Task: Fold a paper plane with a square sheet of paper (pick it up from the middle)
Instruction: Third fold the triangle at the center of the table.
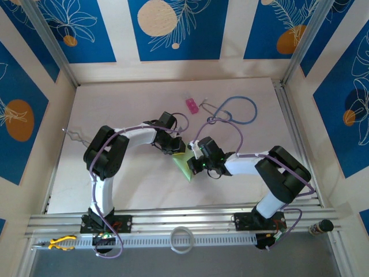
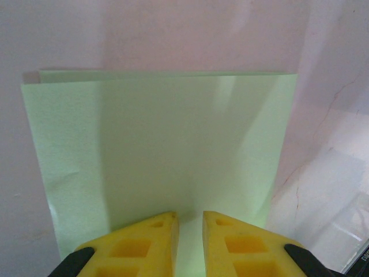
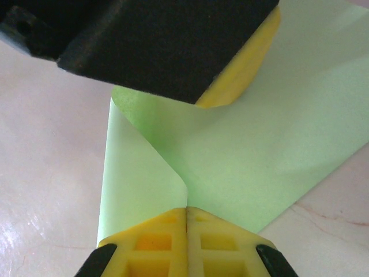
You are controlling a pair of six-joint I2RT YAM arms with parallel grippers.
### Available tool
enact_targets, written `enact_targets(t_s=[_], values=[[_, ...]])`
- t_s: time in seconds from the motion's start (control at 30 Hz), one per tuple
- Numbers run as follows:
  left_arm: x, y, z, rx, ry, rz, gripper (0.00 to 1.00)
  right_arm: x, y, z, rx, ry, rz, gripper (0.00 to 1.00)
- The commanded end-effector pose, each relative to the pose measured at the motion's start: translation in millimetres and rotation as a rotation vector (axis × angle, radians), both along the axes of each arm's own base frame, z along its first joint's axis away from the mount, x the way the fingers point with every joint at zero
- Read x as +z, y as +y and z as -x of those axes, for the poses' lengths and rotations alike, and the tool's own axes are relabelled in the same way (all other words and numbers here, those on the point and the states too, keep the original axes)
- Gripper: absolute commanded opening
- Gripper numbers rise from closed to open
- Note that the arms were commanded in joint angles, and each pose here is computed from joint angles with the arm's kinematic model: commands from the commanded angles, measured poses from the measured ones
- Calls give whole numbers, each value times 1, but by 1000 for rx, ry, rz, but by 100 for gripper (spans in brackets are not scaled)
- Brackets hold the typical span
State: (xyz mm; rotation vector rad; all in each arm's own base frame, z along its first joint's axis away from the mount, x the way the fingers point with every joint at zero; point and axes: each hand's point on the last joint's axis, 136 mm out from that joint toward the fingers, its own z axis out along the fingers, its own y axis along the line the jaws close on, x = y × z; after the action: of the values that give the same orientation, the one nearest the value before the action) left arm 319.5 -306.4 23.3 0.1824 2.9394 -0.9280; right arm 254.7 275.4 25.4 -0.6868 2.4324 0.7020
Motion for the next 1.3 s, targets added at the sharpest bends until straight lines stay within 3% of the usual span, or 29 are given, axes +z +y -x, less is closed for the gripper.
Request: enact_targets(t_s=[0.0,1.27], values=[[-6,9,2,22,23,-37,21,0,-1,1,-7,3,12,2],[5,4,-5,23,4,-19,22,-11,0,3,-12,32,35,2]])
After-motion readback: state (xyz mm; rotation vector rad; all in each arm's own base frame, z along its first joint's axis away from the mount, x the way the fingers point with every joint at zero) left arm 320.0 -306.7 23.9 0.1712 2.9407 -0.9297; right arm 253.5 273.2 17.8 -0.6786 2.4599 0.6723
